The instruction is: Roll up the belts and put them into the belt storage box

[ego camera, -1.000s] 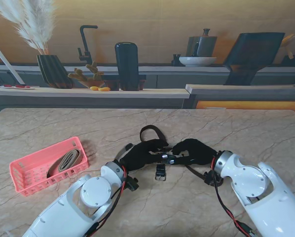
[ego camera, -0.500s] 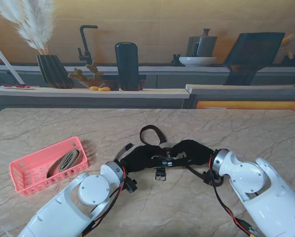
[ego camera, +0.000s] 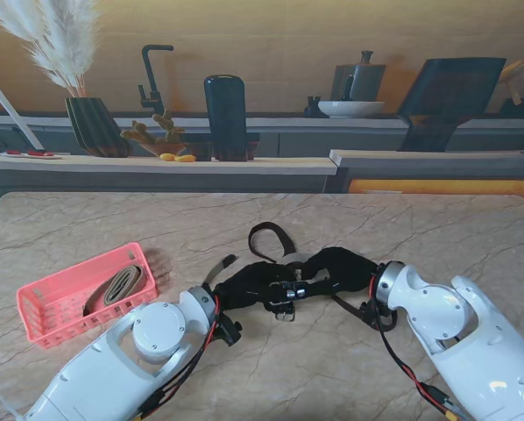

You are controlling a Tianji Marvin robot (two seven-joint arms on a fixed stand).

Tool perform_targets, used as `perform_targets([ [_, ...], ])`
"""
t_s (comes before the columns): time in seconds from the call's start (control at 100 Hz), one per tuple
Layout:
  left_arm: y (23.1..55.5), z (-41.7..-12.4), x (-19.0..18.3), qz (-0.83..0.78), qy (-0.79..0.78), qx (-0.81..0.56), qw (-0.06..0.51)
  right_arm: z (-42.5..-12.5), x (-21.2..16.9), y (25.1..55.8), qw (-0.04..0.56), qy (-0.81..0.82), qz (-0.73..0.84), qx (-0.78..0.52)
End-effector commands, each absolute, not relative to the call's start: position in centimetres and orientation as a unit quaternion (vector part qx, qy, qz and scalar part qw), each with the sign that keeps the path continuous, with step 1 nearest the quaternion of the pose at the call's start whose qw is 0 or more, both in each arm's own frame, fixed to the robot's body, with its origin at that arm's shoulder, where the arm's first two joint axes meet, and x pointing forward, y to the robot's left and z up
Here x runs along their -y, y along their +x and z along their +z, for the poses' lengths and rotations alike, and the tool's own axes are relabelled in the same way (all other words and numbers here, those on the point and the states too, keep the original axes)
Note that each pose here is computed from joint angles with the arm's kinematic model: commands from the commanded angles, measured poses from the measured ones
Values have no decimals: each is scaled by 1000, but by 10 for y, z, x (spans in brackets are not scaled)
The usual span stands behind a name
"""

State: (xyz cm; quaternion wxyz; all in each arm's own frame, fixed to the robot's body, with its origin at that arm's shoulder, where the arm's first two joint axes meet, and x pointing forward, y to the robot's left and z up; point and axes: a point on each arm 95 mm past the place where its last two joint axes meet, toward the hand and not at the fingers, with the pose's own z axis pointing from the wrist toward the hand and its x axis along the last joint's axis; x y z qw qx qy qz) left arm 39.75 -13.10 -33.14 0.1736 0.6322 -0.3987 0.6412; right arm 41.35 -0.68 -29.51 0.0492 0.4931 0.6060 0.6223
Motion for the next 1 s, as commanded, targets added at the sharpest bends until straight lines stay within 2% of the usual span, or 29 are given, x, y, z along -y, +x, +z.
perform_targets([
  [0.0,392,-335,139,636,640,389,186,-296,6,412,54,491,623,-606],
  [0.68,388,-350,148,616,704,278,218,-292,5,405,106,508,673,-527],
  [0.86,385,-351,153,610,726,217,230,-289,6,404,150,492,701,-494],
  [0.99,385,-351,157,616,734,186,217,-283,10,402,195,467,713,-486],
])
